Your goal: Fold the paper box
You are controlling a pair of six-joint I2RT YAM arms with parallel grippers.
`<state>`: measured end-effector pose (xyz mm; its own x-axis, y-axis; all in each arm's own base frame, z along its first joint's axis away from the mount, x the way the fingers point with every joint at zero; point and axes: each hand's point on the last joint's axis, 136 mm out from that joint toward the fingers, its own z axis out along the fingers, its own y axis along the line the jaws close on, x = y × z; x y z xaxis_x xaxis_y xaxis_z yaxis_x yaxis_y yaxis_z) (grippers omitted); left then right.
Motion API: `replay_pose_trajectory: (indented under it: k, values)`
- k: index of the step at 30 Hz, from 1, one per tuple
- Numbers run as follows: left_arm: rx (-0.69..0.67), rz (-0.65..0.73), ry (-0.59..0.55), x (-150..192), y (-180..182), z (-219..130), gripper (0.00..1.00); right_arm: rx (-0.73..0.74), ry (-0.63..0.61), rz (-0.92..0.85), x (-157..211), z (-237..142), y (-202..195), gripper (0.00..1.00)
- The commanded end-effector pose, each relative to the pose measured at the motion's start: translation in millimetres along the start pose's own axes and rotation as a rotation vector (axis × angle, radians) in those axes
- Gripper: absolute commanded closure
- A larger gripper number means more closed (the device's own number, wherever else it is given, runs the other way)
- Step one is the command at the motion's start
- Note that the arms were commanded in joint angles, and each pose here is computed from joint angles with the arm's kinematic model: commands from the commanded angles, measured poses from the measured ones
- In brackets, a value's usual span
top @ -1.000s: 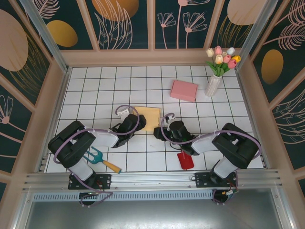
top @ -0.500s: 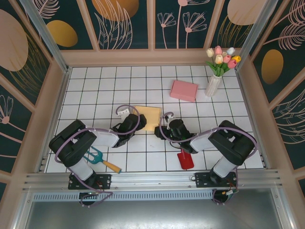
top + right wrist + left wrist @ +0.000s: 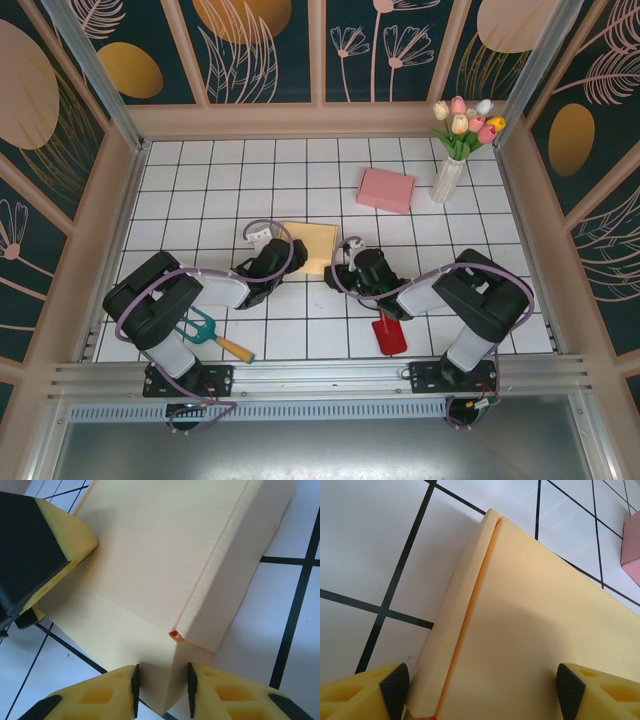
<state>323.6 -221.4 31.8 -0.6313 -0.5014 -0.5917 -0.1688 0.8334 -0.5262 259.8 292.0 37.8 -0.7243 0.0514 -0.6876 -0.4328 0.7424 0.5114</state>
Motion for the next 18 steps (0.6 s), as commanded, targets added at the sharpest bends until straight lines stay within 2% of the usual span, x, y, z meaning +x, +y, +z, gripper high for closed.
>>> replay_pose_trajectory:
  k: [1, 18]
  values:
    - [-0.126, 0.077, 0.156, 42, 44, 6, 0.23, -0.007, -0.012, -0.053, -5, 6, 1, 0.68]
    - [-0.101, 0.113, 0.187, 49, 42, 8, 0.27, 0.09, -0.081, -0.101, -19, 10, -27, 0.69]
